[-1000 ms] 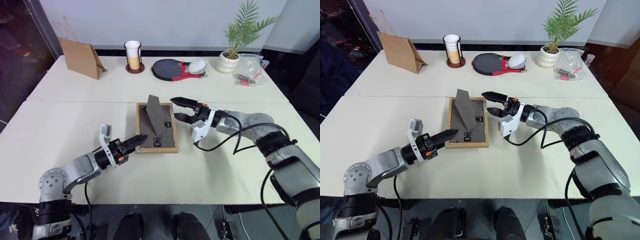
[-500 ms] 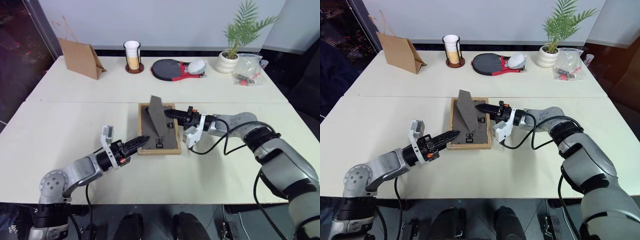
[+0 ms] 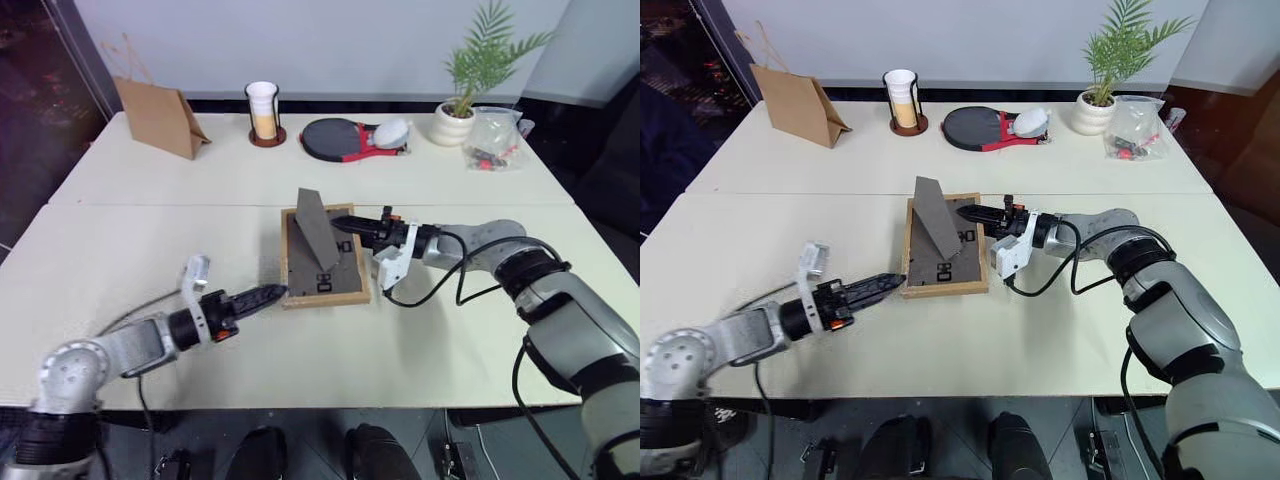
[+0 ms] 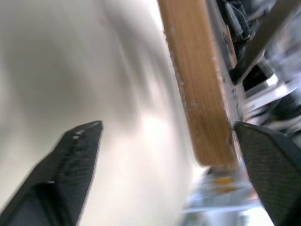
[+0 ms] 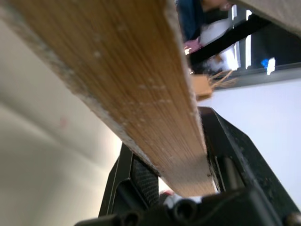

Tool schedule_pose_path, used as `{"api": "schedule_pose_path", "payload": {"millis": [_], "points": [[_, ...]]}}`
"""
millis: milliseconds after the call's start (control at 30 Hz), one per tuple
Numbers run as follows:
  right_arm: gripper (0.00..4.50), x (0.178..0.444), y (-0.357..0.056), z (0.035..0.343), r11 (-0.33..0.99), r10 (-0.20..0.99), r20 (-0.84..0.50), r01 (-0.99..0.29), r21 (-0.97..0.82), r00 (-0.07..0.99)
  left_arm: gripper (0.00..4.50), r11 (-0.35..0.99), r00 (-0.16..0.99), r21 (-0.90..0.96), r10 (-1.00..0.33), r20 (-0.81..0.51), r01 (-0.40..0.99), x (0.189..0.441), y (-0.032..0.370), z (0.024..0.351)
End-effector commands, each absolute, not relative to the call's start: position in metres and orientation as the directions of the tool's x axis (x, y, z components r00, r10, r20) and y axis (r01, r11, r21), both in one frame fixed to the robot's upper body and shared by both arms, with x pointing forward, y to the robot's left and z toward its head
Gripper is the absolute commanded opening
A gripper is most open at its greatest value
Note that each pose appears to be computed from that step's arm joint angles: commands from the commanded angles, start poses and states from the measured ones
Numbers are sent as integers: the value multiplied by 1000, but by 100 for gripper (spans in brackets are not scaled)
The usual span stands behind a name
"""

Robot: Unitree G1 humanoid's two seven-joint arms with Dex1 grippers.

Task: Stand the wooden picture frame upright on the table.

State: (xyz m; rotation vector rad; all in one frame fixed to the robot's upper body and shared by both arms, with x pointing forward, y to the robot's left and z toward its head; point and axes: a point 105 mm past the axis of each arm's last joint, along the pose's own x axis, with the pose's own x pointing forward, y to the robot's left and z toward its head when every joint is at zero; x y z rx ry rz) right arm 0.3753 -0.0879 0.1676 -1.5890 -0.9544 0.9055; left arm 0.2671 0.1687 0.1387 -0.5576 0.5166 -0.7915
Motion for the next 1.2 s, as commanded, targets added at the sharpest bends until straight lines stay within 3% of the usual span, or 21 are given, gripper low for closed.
{"api": "schedule_pose_path", "payload": {"millis": [33, 100, 167, 233, 300, 467, 567, 933, 1133, 1200], "points": [[106, 376, -92, 191, -39, 906, -40, -12, -999, 422, 448, 616, 630, -462, -762, -147, 638, 271, 193, 175], [106, 384, -91, 195, 77, 879, -41, -228, -971, 474, 448, 634, 626, -344, -765, -152, 692, 273, 199, 186], [106, 387, -90, 194, 193, 882, -96, -539, -820, 462, 448, 662, 640, -199, -749, -171, 723, 280, 201, 187], [106, 378, -87, 184, 193, 923, -170, -796, -574, 346, 448, 698, 681, -40, -707, -189, 715, 292, 205, 182], [106, 368, -85, 176, 144, 947, -226, -931, -336, 228, 448, 700, 696, 48, -696, -178, 713, 300, 206, 178], [106, 368, -89, 166, 132, 951, -285, -991, 31, 118, 448, 691, 704, 131, -695, -149, 710, 310, 203, 177], [106, 369, -88, 164, 126, 961, -263, -981, 148, 84, 448, 684, 698, 141, -699, -154, 716, 312, 202, 173], [106, 373, -88, 125, 142, 932, -358, -970, 198, 64, 448, 650, 671, 167, -721, -172, 741, 311, 193, 161], [383, 376, -107, 122, 189, 911, -399, -966, 177, 105, 450, 619, 630, 120, -757, -175, 776, 306, 186, 158], [443, 377, -130, 123, 238, 882, -438, -966, 98, 172, 450, 610, 621, 120, -764, -173, 784, 305, 183, 159]]}}
